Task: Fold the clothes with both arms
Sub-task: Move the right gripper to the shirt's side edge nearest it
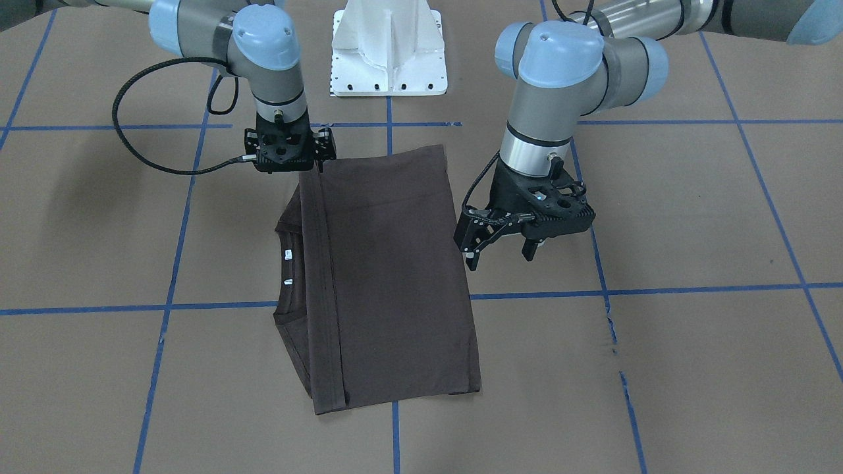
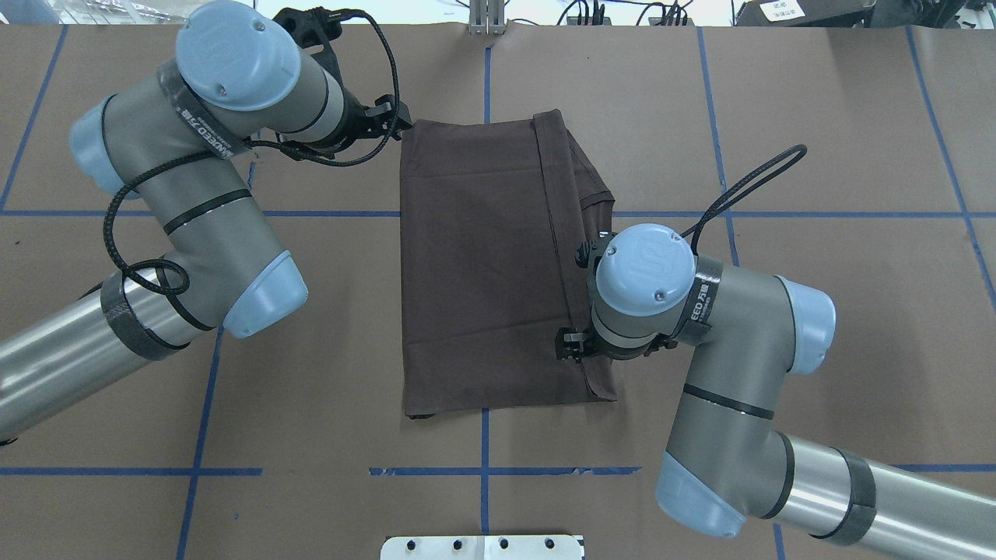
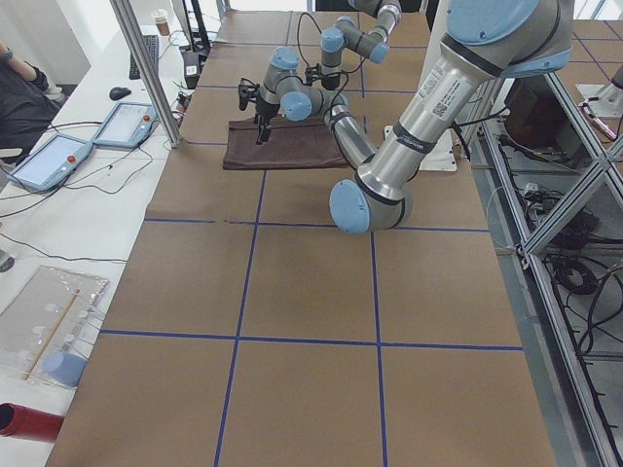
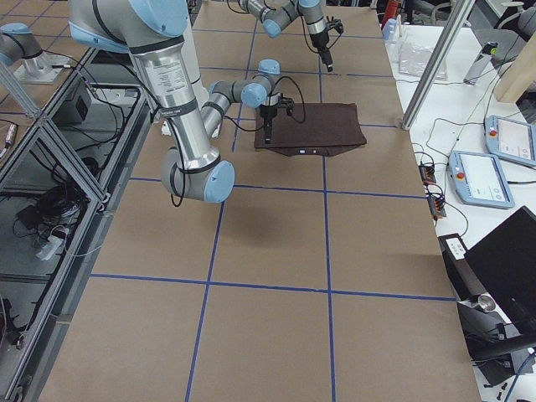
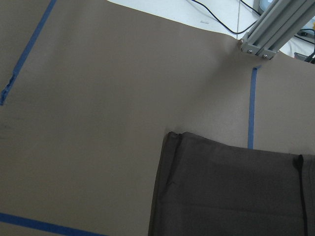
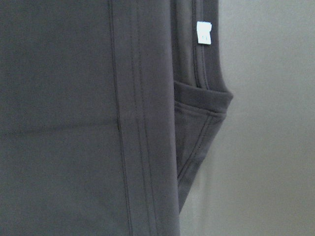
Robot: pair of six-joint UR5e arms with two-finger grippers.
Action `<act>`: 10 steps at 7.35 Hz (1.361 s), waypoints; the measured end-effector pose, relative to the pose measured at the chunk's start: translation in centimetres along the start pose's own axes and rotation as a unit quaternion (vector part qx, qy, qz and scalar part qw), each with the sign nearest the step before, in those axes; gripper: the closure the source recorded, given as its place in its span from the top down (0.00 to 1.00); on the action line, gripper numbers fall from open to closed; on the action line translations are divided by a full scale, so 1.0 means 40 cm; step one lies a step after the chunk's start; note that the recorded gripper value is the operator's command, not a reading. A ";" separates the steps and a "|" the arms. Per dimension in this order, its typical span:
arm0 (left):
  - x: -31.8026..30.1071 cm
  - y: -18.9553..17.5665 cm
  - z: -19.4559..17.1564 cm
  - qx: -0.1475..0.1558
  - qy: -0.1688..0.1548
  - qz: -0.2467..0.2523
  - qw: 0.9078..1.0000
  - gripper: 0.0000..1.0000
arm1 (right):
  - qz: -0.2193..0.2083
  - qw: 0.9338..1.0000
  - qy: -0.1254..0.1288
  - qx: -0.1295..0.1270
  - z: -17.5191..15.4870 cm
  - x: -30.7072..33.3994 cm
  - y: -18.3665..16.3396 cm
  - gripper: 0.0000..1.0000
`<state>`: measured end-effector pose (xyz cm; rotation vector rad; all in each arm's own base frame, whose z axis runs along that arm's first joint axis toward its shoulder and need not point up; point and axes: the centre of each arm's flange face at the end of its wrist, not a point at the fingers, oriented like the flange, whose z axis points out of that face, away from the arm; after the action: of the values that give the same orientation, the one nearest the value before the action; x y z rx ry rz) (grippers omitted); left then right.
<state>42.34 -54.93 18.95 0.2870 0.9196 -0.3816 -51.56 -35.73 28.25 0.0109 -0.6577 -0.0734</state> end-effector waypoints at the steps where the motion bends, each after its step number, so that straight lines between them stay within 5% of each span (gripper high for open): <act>1: -0.002 0.006 0.001 -0.002 -0.001 0.001 1.000 1.00 | -0.007 1.000 0.009 -0.009 0.032 -0.016 0.016 1.00; 10: -0.006 0.016 0.007 -0.007 -0.001 0.001 1.000 1.00 | -0.015 0.998 0.040 -0.037 0.108 -0.021 0.041 1.00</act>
<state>42.68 -54.42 19.37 0.2752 0.9195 -0.3735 -54.78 -33.96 31.21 -0.0479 -0.5747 -0.1258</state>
